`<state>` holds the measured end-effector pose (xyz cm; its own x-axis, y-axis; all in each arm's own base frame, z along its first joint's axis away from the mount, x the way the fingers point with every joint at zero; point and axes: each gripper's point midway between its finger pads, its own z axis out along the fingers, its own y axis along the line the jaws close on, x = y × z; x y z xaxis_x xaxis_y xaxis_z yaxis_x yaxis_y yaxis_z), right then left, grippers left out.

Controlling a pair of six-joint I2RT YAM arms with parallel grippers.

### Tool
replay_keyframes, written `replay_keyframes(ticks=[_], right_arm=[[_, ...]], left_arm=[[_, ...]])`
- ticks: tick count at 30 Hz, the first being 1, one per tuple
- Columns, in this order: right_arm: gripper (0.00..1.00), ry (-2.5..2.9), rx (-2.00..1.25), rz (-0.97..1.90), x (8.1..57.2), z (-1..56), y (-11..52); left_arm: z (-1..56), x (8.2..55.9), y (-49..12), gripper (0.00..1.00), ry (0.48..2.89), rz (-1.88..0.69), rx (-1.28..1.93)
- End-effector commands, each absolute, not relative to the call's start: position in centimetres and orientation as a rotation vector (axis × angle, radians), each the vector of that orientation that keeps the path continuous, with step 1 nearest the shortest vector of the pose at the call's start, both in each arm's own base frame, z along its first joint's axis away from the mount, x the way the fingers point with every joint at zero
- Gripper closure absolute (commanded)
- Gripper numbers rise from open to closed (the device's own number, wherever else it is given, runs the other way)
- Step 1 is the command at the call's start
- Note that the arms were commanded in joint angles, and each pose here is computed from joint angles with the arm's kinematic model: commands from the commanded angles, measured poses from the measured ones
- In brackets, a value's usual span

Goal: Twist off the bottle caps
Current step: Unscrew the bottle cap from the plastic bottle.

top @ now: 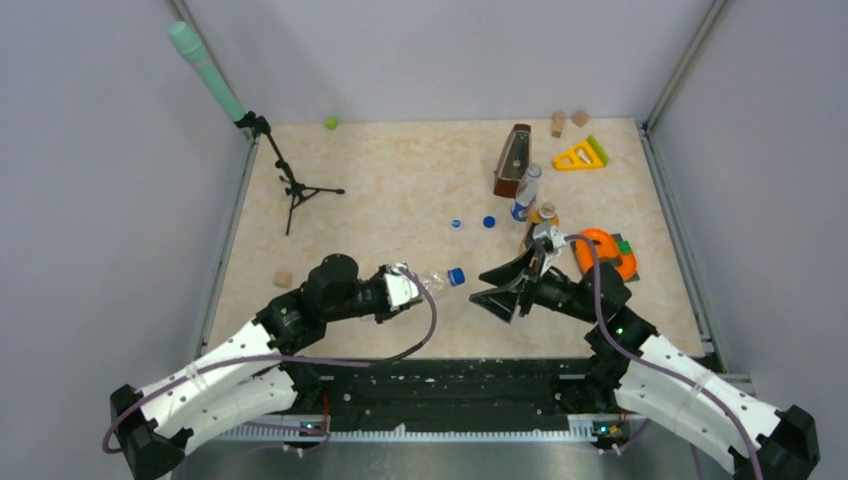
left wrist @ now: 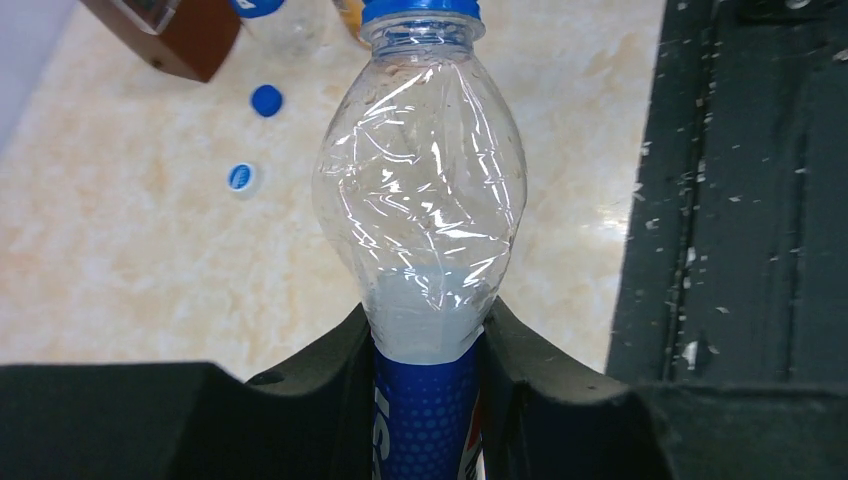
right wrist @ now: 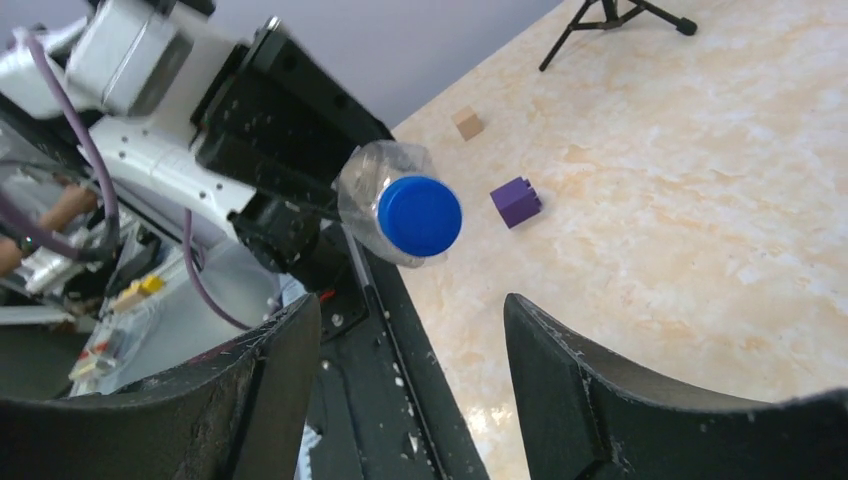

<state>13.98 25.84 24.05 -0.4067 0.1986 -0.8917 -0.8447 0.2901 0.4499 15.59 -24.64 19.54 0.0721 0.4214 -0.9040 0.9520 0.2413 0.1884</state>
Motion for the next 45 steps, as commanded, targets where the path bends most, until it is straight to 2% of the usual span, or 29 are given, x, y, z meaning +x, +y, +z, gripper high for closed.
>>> replay_keyframes(ticks=[1,6,12,21,26,29,34,38,42,45], right_arm=[[0.34,1.549,-0.440,1.339,15.6,27.4,25.8],[0.38,1.611,-0.243,1.429,16.9,28.5,26.2],[0.43,1.644,-0.166,1.525,17.3,28.4,27.3],[0.56,1.649,-0.138,1.538,17.9,28.0,27.6],[0.55,1.641,-0.121,1.529,18.1,27.7,27.5],[0.60,1.638,-0.128,1.537,18.1,27.7,27.6],[0.63,1.637,-0.175,1.571,17.5,27.8,28.2],[0.75,1.627,-0.246,1.593,16.8,27.9,28.6],[0.97,1.621,-0.313,1.559,16.5,27.8,28.6],[1.00,1.575,-0.409,1.525,15.8,27.7,28.3]], left_arm=[[22.5,18.2,-24.1,1.00,1.296,-0.385,1.276],[22.9,18.9,-24.3,1.00,1.210,-0.146,1.275],[23.5,19.3,-24.7,1.00,1.140,-0.021,1.263],[23.5,19.3,-24.8,1.00,1.110,0.014,1.272],[22.9,19.1,-24.9,1.00,1.117,0.007,1.294],[22.7,19.1,-24.9,1.00,1.122,0.008,1.299],[22.6,19.1,-25.1,1.00,1.124,0.010,1.307],[22.5,19.3,-25.2,1.00,1.159,0.000,1.288],[22.3,19.3,-25.2,1.00,1.205,-0.023,1.266],[22.0,18.8,-25.3,1.00,1.250,-0.091,1.246]])
